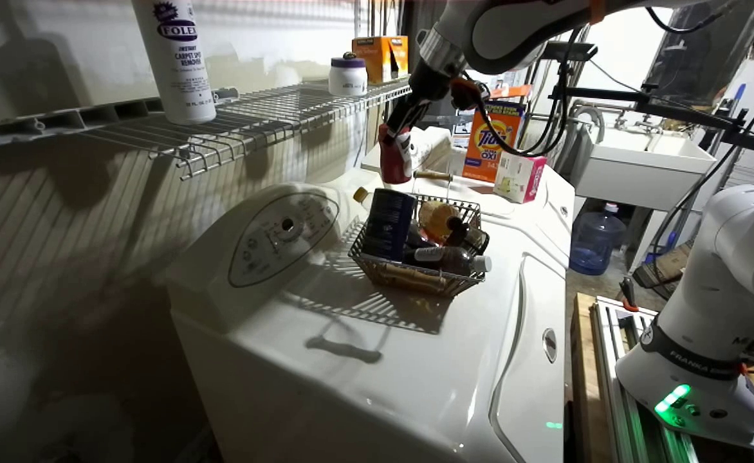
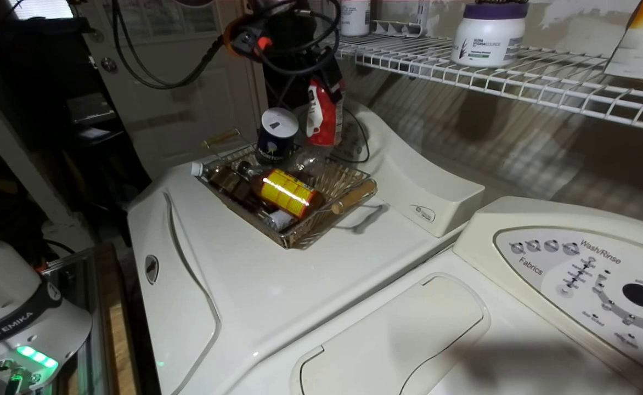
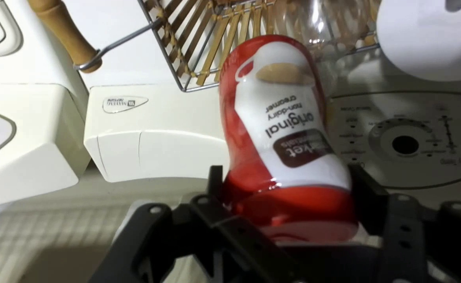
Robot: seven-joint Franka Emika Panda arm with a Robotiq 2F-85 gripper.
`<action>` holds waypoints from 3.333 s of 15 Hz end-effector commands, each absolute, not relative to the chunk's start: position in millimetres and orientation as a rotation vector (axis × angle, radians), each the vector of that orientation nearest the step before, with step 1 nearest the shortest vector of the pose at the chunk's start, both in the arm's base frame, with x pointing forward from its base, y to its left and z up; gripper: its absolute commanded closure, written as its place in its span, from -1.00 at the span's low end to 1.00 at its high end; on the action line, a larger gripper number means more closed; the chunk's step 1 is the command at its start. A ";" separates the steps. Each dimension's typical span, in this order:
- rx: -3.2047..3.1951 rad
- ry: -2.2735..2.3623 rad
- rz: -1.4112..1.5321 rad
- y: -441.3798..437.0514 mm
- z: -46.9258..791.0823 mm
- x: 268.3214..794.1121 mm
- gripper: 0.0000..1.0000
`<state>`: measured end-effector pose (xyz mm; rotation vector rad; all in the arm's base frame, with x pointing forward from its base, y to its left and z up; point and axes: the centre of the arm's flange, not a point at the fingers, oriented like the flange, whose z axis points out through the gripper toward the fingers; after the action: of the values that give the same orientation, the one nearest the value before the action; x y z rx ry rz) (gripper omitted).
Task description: Move the red bottle on the top rack and place it in the products basket on the laundry machine
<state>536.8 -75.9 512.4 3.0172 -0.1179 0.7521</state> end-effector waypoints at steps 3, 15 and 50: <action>3.045 -0.188 0.712 -87.7 488.8 521.4 -0.04; 3.031 -0.379 0.751 -97.0 447.5 535.8 -0.04; 2.979 -0.284 0.246 -42.7 566.2 508.1 -1.00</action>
<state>506.4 -47.7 554.4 2.9930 -0.2898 0.2994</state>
